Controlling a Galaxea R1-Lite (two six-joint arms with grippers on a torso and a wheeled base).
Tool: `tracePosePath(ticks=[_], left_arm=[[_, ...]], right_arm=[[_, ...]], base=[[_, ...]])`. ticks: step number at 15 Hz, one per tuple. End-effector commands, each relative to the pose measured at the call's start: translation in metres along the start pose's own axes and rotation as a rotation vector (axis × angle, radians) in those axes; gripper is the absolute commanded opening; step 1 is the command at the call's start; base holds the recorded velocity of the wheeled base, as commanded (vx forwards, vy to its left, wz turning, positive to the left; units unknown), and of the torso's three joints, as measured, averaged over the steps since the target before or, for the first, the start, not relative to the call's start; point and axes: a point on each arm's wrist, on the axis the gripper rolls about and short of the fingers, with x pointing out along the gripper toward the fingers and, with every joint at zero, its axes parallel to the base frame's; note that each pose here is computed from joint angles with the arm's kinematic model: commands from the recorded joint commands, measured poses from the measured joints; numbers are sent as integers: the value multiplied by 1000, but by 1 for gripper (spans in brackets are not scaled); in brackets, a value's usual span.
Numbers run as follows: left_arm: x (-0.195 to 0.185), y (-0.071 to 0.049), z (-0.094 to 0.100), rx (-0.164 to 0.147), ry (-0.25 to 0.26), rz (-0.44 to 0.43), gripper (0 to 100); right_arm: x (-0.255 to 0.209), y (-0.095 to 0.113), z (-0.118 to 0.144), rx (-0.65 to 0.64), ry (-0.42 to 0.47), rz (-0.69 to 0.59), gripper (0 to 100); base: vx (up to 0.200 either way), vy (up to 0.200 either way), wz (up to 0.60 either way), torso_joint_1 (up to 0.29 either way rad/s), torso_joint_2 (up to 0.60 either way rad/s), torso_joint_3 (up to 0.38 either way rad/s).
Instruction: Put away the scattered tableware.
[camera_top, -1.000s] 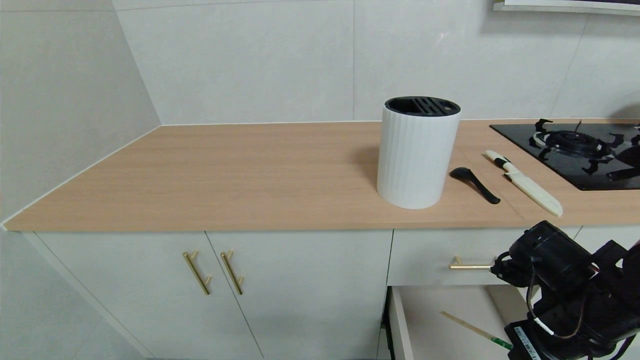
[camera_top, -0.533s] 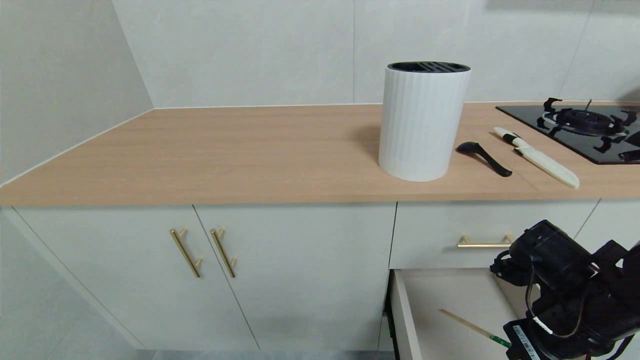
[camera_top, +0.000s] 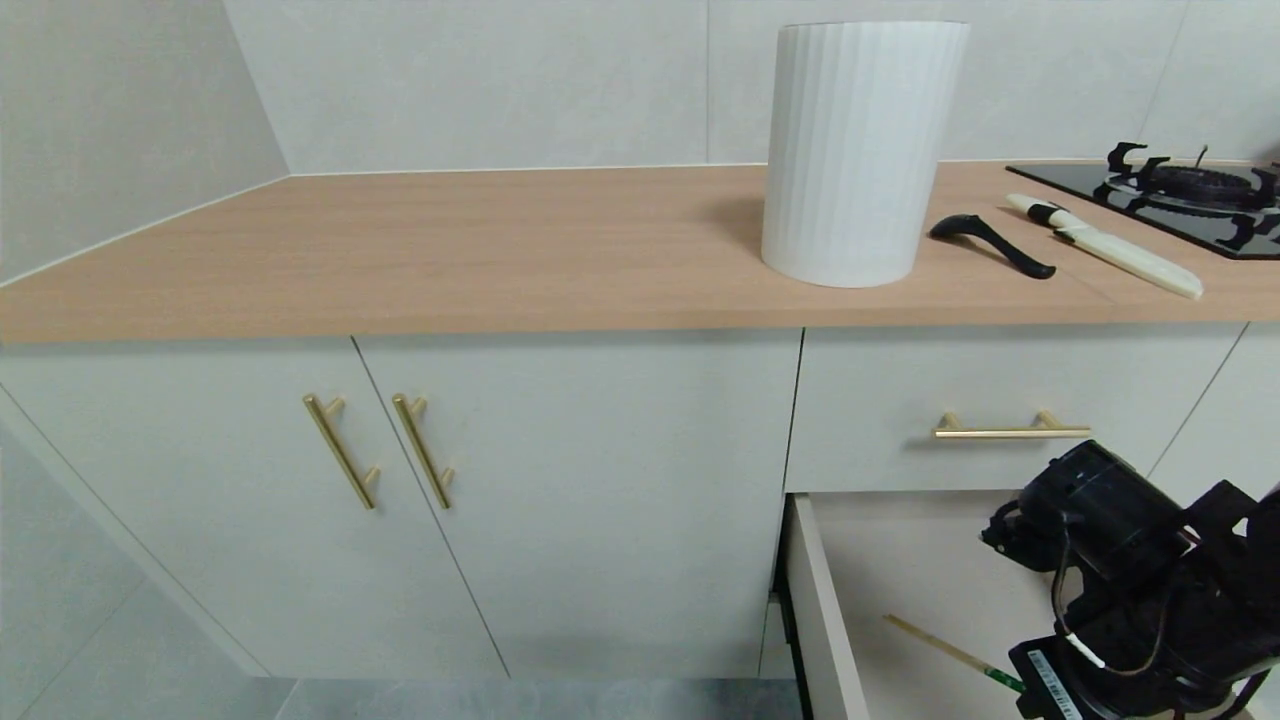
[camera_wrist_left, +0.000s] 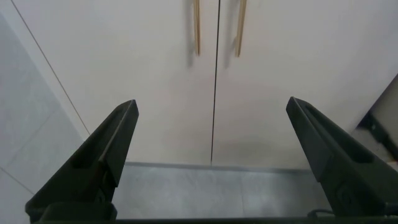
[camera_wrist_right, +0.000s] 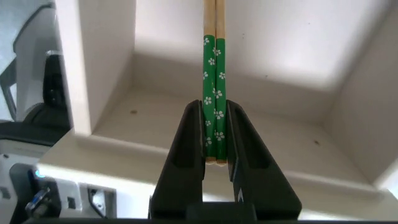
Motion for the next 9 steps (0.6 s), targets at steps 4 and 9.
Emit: tracePosePath(ticks=[4,9], left_arm=[[0,0,0,0,1,1,100],[0,0,0,0,1,1,100]], right_arm=[[0,0,0,-1,-3,0,0],[1,3,12,65,-165,42,0]], base=[[0,0,0,-31,185,144],[0,0,0,0,0,0]])
